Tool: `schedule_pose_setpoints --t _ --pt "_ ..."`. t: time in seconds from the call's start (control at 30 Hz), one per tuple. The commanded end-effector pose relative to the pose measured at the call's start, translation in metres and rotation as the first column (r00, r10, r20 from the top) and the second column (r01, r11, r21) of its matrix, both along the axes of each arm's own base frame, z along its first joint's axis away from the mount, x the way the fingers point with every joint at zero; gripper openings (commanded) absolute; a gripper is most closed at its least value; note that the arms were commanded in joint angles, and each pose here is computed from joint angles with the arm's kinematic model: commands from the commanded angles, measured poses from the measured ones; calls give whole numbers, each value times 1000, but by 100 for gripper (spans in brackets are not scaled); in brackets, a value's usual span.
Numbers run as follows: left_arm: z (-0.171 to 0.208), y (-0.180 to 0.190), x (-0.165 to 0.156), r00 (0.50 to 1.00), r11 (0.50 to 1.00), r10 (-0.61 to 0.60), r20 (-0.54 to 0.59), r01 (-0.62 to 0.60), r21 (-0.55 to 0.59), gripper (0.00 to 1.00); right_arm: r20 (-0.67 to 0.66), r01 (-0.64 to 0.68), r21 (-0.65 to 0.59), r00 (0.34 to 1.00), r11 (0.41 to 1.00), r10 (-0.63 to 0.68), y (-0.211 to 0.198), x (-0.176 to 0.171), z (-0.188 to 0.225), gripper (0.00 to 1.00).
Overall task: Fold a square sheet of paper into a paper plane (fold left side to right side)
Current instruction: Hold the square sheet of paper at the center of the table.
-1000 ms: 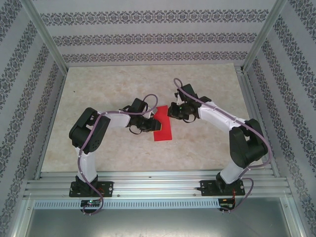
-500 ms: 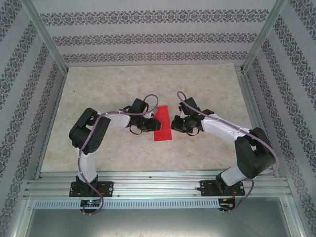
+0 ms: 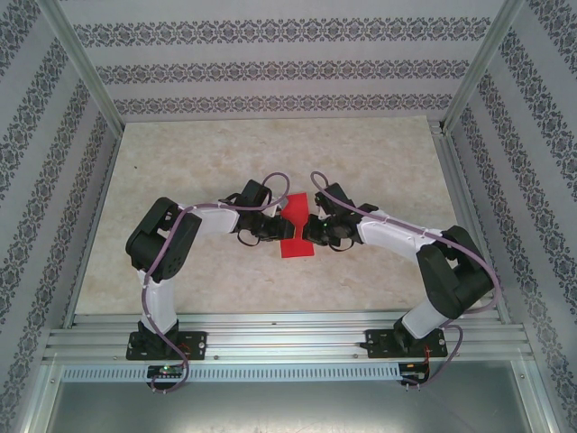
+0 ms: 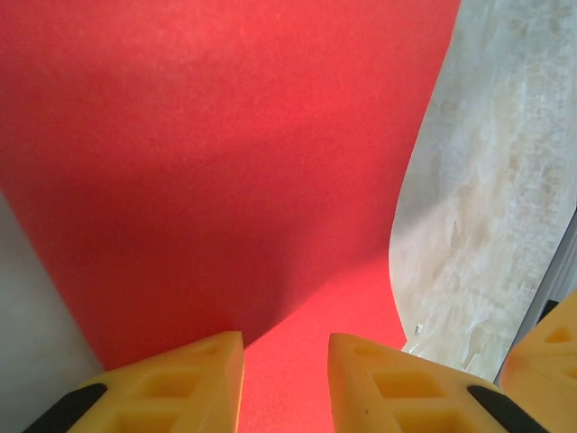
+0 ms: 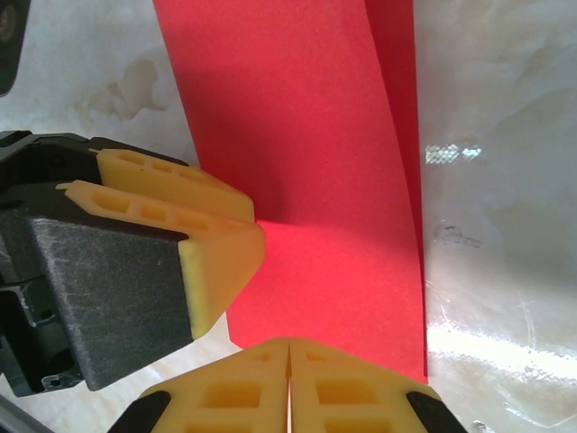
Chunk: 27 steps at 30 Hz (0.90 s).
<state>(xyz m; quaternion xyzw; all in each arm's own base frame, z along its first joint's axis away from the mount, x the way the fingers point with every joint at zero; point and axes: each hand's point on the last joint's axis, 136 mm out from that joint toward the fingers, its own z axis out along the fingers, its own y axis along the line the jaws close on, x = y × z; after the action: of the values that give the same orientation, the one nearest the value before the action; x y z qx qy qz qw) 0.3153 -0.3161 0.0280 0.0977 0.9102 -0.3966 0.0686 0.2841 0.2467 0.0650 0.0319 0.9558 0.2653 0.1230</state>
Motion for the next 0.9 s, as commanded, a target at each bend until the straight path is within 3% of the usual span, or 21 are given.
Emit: schedule_pose_setpoints --t 0.0,0.67,0.87 --pt "-32 11 -19 999 992 -5 -54 12 128 32 21 2 22 1000 1000 -3 8 5 0 8" --pt "-31 9 -16 999 990 -5 -45 11 141 32 -76 -9 -45 997 999 6 11 -7 -56 7" --pt "-28 7 -13 999 991 0 -39 6 134 32 -147 -29 -96 989 995 14 0 -25 -77 7"
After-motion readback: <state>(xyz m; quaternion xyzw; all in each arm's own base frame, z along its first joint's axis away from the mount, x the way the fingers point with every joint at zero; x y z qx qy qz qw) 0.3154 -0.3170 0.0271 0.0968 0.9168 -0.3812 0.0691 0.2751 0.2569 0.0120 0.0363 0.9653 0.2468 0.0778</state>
